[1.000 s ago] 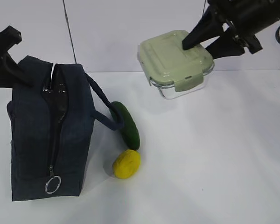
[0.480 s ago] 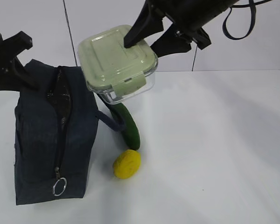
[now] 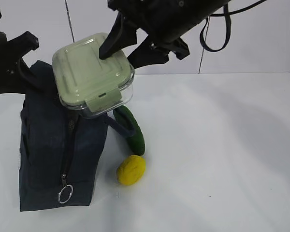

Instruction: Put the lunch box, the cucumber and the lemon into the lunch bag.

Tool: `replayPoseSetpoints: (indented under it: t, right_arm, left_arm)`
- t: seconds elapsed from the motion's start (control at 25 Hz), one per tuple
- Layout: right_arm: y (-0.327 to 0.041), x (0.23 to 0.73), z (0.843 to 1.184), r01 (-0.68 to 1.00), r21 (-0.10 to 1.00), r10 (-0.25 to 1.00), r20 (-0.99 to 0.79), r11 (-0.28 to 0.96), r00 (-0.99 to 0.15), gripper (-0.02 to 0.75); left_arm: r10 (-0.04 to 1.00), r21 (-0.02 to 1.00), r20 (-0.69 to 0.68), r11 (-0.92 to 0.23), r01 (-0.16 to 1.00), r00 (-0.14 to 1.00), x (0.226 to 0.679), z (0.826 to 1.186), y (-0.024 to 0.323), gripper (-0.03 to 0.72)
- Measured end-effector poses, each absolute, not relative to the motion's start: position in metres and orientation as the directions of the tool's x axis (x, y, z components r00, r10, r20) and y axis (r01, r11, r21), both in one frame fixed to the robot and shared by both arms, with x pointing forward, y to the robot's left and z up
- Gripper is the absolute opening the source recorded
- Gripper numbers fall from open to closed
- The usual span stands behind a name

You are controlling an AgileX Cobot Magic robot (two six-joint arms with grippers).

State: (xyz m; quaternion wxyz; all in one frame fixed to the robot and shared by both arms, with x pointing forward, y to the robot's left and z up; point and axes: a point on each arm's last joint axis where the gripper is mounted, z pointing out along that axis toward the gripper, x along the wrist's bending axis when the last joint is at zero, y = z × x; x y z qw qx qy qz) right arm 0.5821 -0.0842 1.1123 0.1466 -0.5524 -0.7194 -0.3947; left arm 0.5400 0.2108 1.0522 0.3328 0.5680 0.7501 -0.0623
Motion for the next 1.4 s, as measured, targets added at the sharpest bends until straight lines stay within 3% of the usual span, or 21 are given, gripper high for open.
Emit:
replayPoseSetpoints:
  t: [0.48, 0.84, 1.4]
  right_arm:
    - [-0.057, 0.612, 1.064, 0.906, 0.412, 0.723, 0.598, 0.093, -0.346, 0.396]
    - [-0.007, 0.602, 1.036, 0.888, 0.432, 0.706, 0.58, 0.156, -0.406, 0.396]
    - [0.003, 0.602, 1.032, 0.891, 0.437, 0.69, 0.608, 0.122, -0.393, 0.396]
  left_arm:
    - [0.783, 0.289, -0.607, 0.373, 0.881, -0.133, 0.536, 1.062, 0.209, -0.007]
    - [0.756, 0.286, -0.638, 0.408, 0.867, -0.146, 0.538, 1.064, 0.208, -0.007]
    - [0.749, 0.319, -0.652, 0.412, 0.854, -0.117, 0.539, 1.066, 0.197, -0.007]
